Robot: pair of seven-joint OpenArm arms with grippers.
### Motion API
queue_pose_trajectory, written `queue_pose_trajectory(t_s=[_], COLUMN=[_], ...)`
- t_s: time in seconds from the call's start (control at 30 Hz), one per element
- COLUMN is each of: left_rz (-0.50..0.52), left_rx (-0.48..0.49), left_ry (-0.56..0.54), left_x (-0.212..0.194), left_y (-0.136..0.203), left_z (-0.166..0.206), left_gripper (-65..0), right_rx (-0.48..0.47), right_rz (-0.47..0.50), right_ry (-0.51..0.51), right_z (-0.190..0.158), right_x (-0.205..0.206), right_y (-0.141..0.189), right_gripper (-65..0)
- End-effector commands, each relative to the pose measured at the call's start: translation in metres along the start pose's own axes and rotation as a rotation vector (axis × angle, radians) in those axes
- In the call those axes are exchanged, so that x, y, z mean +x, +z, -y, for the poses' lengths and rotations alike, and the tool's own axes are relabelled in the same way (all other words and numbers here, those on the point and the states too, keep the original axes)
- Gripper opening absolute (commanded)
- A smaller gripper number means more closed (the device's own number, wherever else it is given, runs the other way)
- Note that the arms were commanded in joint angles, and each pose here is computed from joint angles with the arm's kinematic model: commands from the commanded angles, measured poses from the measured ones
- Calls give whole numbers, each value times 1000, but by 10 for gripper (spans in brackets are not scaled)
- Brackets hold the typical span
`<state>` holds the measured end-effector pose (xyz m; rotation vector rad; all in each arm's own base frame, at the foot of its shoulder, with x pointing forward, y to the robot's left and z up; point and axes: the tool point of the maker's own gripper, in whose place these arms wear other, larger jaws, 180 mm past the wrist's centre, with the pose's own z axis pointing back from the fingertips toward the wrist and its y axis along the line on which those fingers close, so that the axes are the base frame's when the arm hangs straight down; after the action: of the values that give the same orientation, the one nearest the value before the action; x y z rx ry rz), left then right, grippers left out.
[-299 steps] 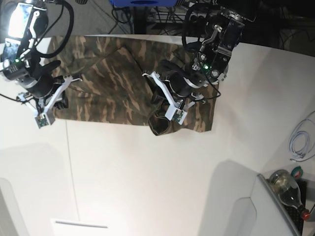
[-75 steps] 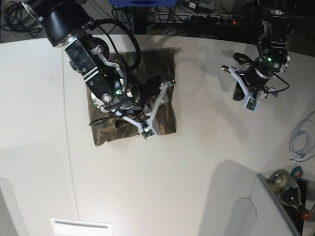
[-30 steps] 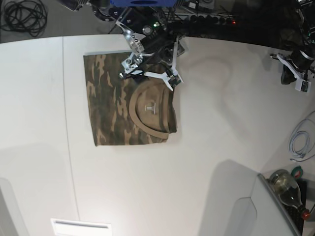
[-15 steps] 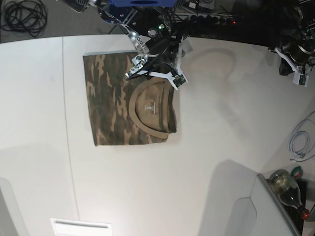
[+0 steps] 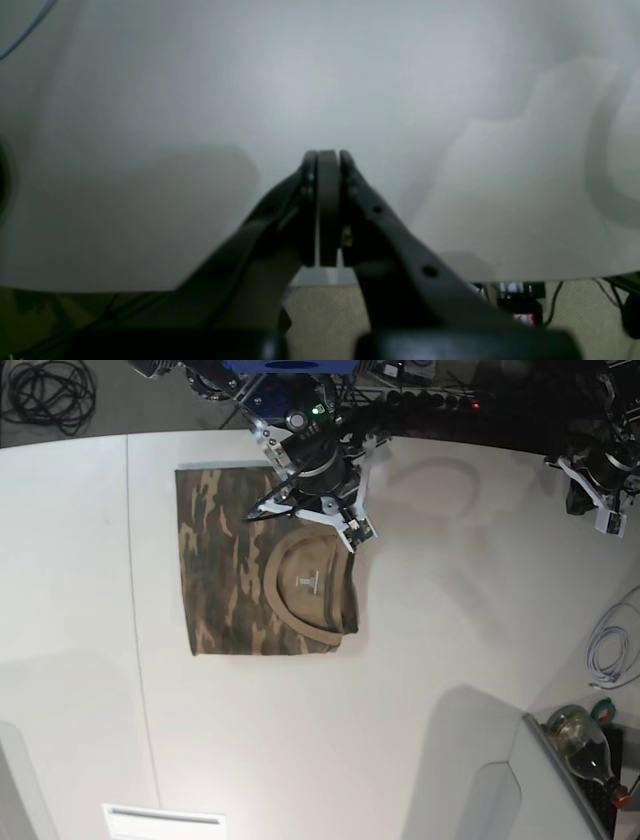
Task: Layout the t-shirt on the table in an organized manner, then fold the t-shirt properly
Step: 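Press and smooth the folded shirt near the collar with the right gripper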
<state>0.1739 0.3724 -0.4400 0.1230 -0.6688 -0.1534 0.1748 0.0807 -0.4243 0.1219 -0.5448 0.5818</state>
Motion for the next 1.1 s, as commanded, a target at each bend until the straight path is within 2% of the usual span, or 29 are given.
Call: queue_pose_trajectory(t_s=[0.0,0.17,0.27,0.43,0.6,0.87,0.93,1.07], left_rz=[40,44,43,67,70,68,68,79], left_rx=[23,21,19,19,17,17,17,19], left_ry=[-10,-12,-14,-14,-9,-8,-8,-7], left_x=[13,15,16,26,27,27,27,32], left_y=[4,3,3,0,-2,-2,-2,-4], left_z=[-12,-11,-11,-9,-8,-8,-8,-9], left_gripper=[-650,-650,-650,-650,-650,-650,-650,-650], right_rx=[30,42,102,172,152,150,155,164], right_rz=[10,15,6,-36,-6,-23,-20,9], right_ry=[23,18,-15,-46,-38,-40,-45,-52], right_z=[-13,-12,-20,-20,-14,-19,-21,-22], right_x=[-5,-9,-13,-18,-13,-12,-8,2], right_y=[10,19,26,18,1,-8,-8,-2], right_gripper=[-644,-644,-644,-644,-644,-627,-575,-348])
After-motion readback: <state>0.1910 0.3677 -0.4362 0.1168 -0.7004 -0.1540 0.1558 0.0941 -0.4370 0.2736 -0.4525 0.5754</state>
